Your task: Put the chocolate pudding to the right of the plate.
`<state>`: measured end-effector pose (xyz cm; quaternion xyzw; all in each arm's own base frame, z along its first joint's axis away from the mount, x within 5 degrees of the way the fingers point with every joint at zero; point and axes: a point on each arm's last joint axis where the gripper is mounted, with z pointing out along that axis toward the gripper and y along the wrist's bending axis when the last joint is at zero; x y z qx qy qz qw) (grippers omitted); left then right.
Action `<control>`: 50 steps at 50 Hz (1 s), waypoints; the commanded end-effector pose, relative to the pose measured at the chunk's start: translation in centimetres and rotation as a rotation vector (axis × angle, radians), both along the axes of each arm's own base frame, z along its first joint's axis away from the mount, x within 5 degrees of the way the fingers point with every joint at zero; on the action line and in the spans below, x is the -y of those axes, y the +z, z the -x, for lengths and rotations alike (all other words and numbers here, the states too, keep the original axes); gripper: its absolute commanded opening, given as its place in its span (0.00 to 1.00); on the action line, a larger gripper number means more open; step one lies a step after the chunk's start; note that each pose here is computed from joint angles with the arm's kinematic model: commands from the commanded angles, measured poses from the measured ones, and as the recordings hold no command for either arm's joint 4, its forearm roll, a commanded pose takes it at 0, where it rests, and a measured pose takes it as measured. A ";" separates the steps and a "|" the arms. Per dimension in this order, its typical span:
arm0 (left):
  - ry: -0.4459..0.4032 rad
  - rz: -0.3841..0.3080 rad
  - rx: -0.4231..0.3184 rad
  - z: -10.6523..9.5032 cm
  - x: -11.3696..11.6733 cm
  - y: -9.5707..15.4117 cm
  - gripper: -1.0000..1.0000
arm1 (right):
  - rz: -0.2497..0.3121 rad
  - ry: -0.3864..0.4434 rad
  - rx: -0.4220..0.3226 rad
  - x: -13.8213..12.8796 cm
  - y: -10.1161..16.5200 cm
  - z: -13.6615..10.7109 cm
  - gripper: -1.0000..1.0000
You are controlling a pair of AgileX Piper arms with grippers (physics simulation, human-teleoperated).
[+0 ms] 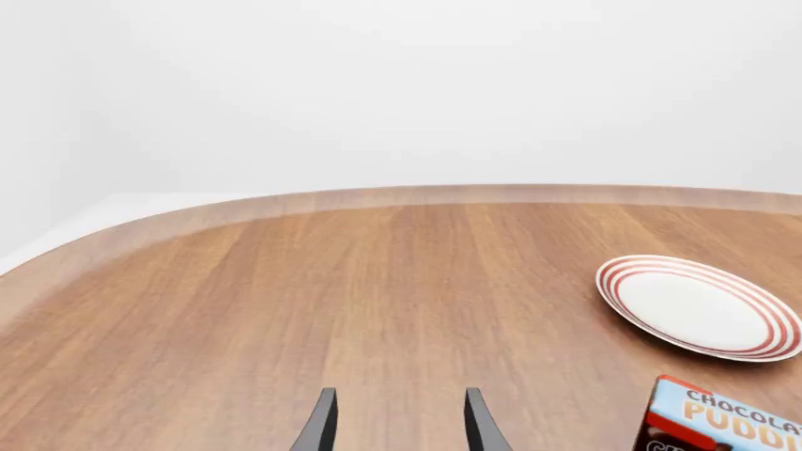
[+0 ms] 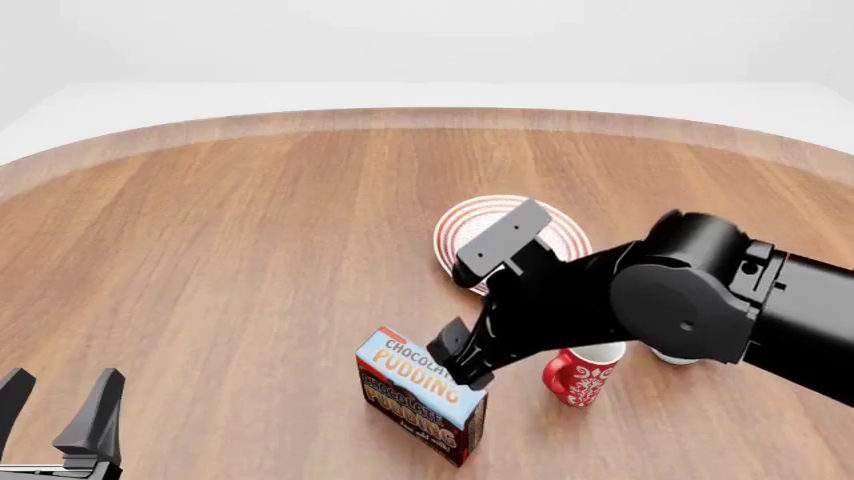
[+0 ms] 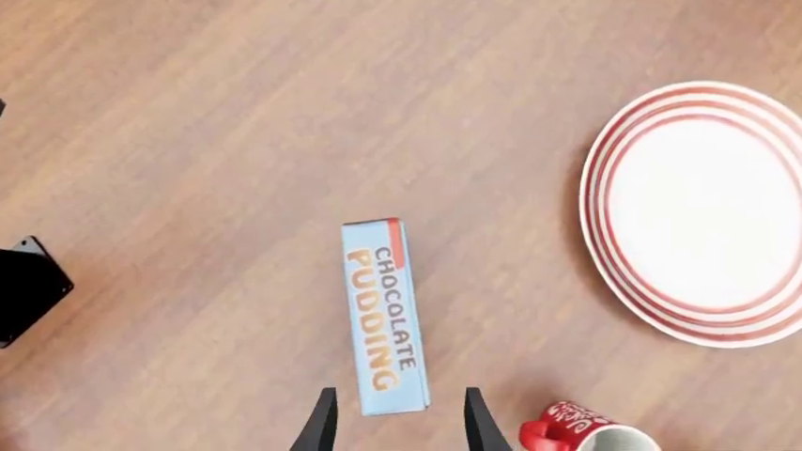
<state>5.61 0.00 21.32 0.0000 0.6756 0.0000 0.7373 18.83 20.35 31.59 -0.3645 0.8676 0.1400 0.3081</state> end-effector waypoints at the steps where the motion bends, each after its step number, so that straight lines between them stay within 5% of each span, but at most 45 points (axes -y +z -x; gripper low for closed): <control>1: 0.000 0.000 0.000 0.0 0.0 0.0 1.00 | -0.004 -0.011 -0.004 0.1 -0.5 -0.1 1.00; 50: 0.000 0.000 0.000 0.0 0.0 0.0 1.00 | 0.003 -0.025 -0.023 -0.4 -2.9 -0.6 1.00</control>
